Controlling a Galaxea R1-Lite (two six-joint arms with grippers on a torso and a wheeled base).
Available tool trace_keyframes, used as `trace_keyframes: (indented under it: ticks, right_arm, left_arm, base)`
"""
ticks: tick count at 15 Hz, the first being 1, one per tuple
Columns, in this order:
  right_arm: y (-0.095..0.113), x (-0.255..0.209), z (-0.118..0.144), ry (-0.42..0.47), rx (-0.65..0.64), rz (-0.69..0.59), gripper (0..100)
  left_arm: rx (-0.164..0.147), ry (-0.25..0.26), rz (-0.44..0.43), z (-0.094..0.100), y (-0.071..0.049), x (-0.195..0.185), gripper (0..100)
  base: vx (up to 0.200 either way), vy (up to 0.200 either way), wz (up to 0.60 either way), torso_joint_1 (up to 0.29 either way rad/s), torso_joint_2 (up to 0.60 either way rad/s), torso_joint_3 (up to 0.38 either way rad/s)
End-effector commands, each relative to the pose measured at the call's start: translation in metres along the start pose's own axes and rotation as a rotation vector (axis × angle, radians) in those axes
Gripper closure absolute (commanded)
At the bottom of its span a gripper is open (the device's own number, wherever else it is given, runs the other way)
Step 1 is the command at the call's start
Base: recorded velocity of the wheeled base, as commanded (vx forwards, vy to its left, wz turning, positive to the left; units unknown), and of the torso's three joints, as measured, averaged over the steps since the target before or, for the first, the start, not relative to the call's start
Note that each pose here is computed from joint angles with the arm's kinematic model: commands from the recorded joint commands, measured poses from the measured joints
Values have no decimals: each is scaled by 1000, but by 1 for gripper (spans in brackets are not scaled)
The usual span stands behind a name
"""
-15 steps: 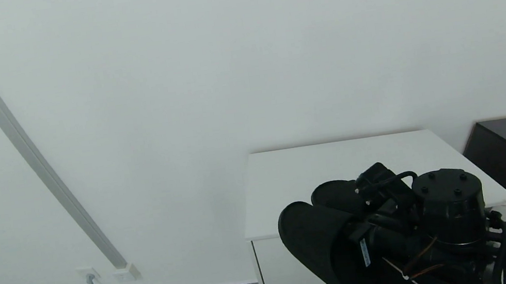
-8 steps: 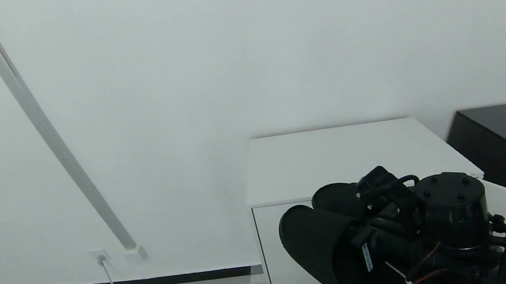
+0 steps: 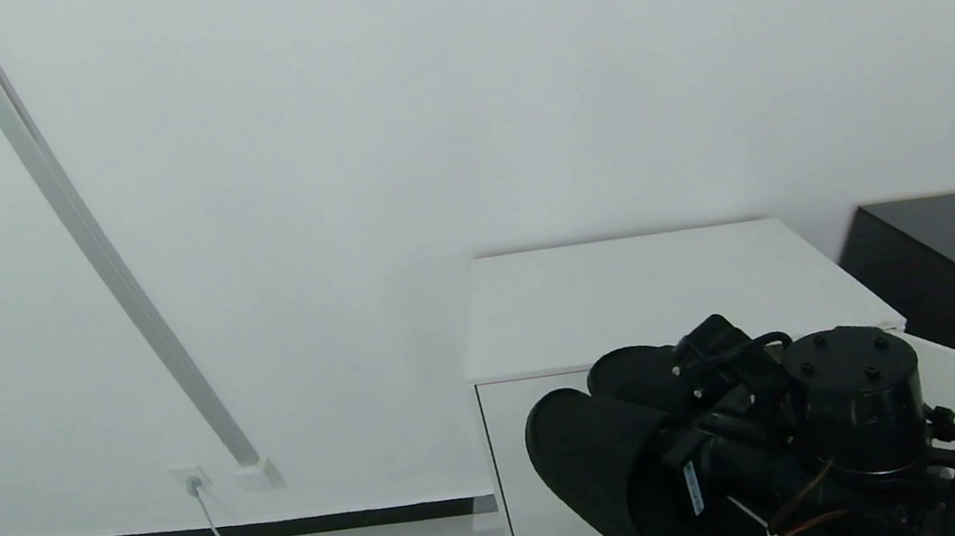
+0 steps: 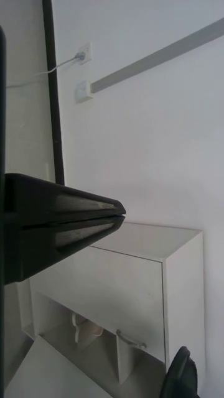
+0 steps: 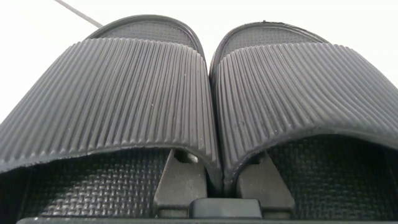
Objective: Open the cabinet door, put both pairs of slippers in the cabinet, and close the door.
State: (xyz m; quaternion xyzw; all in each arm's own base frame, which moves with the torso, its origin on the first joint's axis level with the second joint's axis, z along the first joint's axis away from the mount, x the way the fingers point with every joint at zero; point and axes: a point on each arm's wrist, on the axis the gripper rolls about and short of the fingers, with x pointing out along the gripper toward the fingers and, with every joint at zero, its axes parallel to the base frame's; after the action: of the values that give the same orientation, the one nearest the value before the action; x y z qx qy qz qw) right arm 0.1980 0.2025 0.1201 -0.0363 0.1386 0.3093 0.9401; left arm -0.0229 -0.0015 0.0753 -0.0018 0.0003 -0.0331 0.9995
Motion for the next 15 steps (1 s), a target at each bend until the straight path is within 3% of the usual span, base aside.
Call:
trace_keyframes:
  ticks: [1, 15]
  right_arm:
    - [1, 0, 0, 2, -1, 2, 100]
    - [1, 1, -2, 6, 0, 2, 100]
  left_arm:
    - [0, 1, 0, 0, 0, 0, 100]
    - [0, 1, -1, 0, 0, 0, 100]
  base:
    - [0, 0, 0, 0, 0, 0]
    - [0, -200, 0, 4, 4, 1]
